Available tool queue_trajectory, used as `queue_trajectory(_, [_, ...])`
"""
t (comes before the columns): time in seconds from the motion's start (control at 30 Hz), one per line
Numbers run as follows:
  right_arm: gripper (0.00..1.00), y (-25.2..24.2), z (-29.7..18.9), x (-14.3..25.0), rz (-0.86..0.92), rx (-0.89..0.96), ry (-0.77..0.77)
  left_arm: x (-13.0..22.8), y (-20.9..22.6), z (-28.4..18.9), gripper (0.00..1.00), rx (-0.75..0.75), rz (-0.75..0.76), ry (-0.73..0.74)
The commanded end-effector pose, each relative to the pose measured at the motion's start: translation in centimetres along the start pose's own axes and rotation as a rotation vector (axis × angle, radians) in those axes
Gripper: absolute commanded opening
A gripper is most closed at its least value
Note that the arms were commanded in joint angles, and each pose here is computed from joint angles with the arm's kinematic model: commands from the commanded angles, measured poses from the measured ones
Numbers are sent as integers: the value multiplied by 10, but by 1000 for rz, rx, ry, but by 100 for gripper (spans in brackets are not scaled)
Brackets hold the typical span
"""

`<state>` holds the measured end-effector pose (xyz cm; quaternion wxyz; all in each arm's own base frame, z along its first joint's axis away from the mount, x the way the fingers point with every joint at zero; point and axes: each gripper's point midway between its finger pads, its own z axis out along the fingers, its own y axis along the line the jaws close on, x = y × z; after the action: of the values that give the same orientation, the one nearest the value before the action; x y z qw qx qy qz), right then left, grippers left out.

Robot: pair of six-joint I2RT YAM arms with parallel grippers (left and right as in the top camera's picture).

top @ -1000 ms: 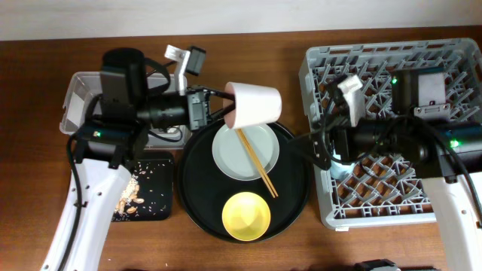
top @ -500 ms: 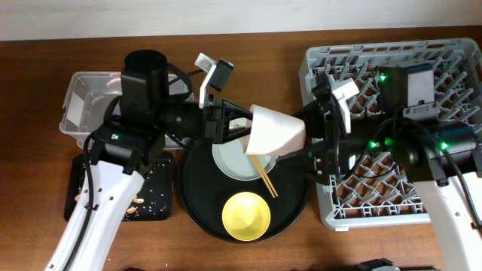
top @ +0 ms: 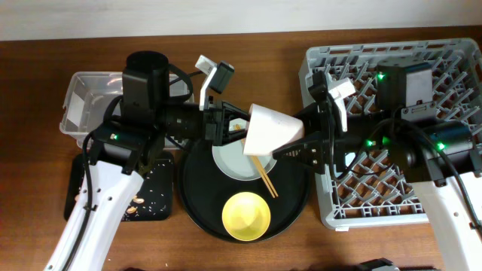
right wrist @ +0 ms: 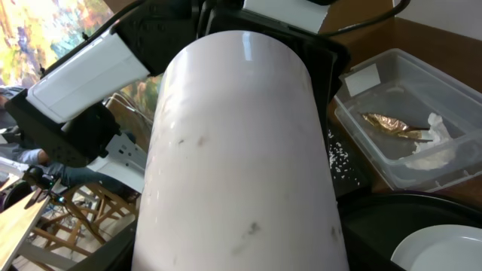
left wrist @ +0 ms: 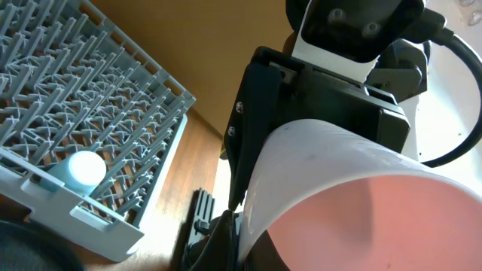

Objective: Sort waste into correct bins and load items into the dishwasher rack
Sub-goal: 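Place the pink cup upside down in the dish rack with right gripper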

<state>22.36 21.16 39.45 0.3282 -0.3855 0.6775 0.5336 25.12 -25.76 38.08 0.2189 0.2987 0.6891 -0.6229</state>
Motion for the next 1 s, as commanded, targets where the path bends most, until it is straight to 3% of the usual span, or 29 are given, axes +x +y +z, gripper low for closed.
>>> queue_trajectory(0.0, [55, -16, -4, -9, -82, 97, -7, 11, 4, 4, 1, -5, -13, 28])
queue_trajectory(0.2, [55, -17, -4, -15, -113, 100, -21, 13, 5, 4, 1, -8, -27, 32])
queue_trajectory(0.33, [55, -17, -4, -15, -115, 101, -22, 12, 9, 4, 18, -31, -33, 27])
queue_trajectory(0.5, [56, -18, -4, -15, -115, 107, -22, 8, 43, -1, 33, -225, -58, -17])
queue_trajectory(0.67, [56, -24, -5, -15, -97, 139, -18, 22, 104, -28, 41, -604, -165, -41])
queue_trajectory(0.73, [56, -24, -5, -16, -103, 139, -20, 29, 111, -33, 42, -655, -166, -17])
queue_trajectory(0.8, [56, -26, -6, -19, -86, 153, -29, 29, 115, -36, 51, -681, -152, -17])
queue_trajectory(0.87, [56, -49, -11, -20, -7, 288, -30, 27, 130, -50, 64, -802, -146, -35])
queue_trajectory(0.97, [56, -118, -51, 3, 207, 768, -2, 33, 137, -57, 70, -860, -165, -25])
